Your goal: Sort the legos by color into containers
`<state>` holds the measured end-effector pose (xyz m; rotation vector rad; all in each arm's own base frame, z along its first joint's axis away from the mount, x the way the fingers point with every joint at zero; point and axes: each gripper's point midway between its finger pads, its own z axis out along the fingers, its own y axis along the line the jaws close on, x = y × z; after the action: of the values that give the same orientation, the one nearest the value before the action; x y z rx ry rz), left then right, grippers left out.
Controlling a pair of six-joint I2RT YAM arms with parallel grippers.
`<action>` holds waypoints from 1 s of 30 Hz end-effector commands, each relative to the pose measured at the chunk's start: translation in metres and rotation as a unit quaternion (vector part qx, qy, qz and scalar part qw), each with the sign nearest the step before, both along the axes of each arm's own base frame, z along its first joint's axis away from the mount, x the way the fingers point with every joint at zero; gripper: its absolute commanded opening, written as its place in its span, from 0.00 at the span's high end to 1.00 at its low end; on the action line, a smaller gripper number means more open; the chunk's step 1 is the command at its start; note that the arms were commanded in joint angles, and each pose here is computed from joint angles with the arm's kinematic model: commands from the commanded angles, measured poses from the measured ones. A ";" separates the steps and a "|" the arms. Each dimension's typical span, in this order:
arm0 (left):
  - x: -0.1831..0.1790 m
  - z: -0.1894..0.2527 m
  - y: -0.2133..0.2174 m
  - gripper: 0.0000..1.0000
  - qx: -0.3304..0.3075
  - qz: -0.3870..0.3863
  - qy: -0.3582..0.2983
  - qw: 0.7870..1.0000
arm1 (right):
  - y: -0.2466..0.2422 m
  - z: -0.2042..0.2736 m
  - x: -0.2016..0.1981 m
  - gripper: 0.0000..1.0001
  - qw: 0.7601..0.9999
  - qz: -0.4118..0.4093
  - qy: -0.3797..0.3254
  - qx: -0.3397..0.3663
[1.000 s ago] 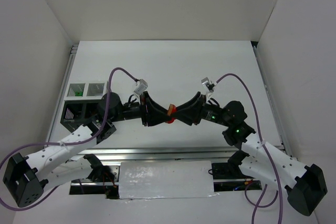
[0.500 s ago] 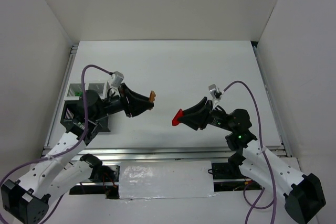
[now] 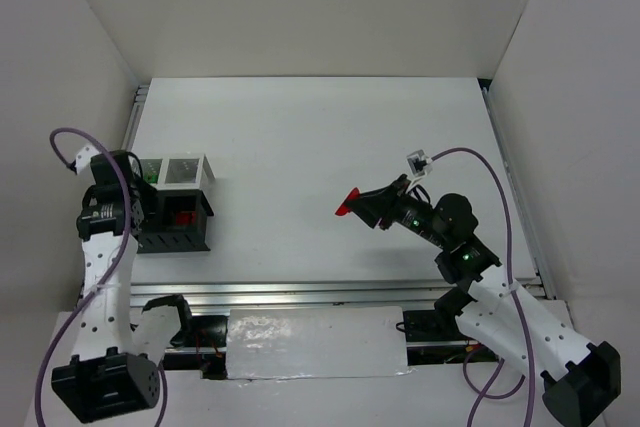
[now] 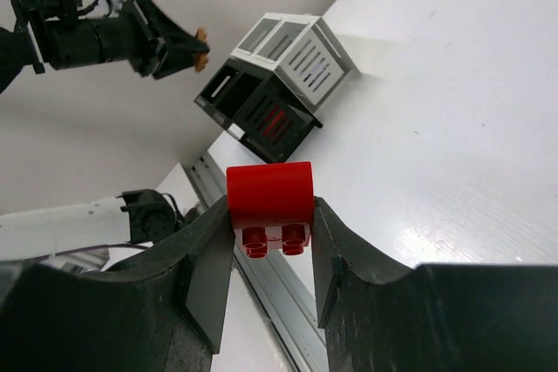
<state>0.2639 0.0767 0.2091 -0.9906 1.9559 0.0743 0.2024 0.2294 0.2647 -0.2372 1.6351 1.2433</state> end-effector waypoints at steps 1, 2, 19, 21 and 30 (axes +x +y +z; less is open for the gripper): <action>-0.025 -0.023 0.033 1.00 0.013 0.067 0.066 0.996 | -0.007 0.014 0.006 1.00 1.000 -0.028 -0.007 -0.006; -0.025 -0.029 0.038 1.00 0.013 0.075 0.084 0.994 | -0.007 0.013 0.005 1.00 1.000 -0.026 -0.004 -0.008; -0.038 -0.029 0.044 1.00 0.029 0.096 0.078 0.992 | 0.003 0.005 0.003 1.00 0.999 0.008 0.029 -0.031; -0.034 -0.030 0.042 0.95 0.026 0.084 0.076 0.993 | 0.004 0.008 0.004 1.00 0.999 0.006 0.033 -0.028; -0.030 -0.035 0.039 0.52 0.020 0.067 0.089 0.994 | 0.011 0.012 0.003 1.00 0.999 0.018 0.045 -0.016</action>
<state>0.2305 0.1140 0.1691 -1.1482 2.0503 0.2950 0.2071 0.2345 0.2488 -0.2081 1.7998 1.2290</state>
